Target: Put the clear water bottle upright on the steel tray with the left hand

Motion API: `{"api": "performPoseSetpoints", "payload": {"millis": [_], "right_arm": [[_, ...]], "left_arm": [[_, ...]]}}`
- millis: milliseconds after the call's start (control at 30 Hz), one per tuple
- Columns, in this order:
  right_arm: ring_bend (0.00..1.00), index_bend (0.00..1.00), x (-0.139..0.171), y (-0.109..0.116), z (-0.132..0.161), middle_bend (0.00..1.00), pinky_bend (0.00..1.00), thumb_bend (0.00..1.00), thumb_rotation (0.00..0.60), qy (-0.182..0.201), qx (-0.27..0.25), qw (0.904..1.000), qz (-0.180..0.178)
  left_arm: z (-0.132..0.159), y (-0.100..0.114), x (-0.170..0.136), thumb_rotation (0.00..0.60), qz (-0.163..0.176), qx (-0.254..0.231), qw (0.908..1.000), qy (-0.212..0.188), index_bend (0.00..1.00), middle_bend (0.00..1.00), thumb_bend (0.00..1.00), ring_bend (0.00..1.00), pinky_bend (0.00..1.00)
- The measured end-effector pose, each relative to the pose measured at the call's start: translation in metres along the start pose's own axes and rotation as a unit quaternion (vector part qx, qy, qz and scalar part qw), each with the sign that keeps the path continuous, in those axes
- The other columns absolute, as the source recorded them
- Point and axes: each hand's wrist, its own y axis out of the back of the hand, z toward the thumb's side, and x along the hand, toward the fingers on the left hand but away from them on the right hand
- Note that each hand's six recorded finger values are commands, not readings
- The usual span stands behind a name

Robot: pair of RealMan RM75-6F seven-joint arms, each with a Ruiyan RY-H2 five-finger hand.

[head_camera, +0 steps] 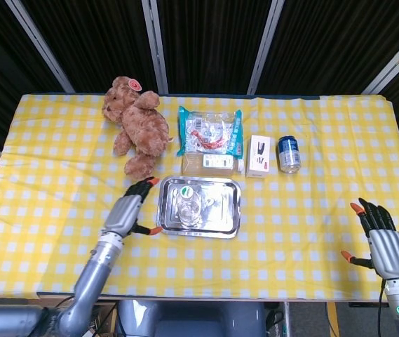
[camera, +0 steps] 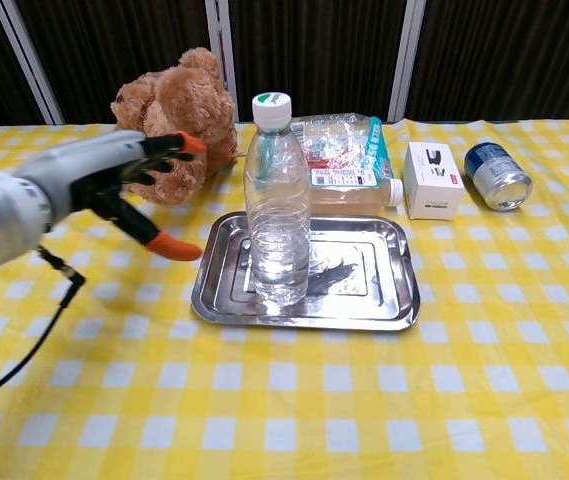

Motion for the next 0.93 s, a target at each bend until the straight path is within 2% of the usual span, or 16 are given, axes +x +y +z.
{"api": "performPoseSetpoints", "payload": {"millis": [100,233,333,533,633,933], "right_arm": [[0.00,0.11,0.000,-0.001,0.001,0.00,0.00,0.05,0.600,0.001,0.003,1.0000,0.003],[0.00,0.11,0.000,-0.003,0.004,0.00,0.00,0.05,0.600,0.005,0.007,1.0000,0.004],[0.00,0.11,0.000,-0.003,0.006,0.00,0.00,0.05,0.600,0.007,0.009,0.9999,0.002],[0.00,0.11,-0.003,-0.004,0.003,0.00,0.00,0.05,0.600,0.004,0.015,0.9999,0.002],[0.00,0.11,-0.005,-0.005,0.002,0.00,0.00,0.05,0.600,0.006,0.016,0.9999,-0.002],[0.00,0.11,-0.008,-0.007,0.002,0.00,0.00,0.05,0.600,0.009,0.018,0.9997,-0.012]], "left_arm": [[-0.042,0.035,-0.031,0.600,0.039,0.066,0.9967,0.026,0.03,0.04,0.15,0.00,0.00],[-0.090,0.071,-0.079,0.600,0.116,0.127,0.9832,0.061,0.10,0.08,0.19,0.00,0.00],[-0.123,0.086,-0.102,0.600,0.153,0.152,0.9721,0.091,0.12,0.09,0.19,0.00,0.00],[-0.178,0.102,-0.123,0.600,0.189,0.197,0.9529,0.133,0.12,0.09,0.20,0.00,0.00],[-0.190,0.103,-0.127,0.600,0.190,0.193,0.9525,0.139,0.13,0.09,0.20,0.00,0.00],[-0.183,0.105,-0.140,0.600,0.193,0.168,0.9593,0.118,0.13,0.09,0.20,0.00,0.00]]}}
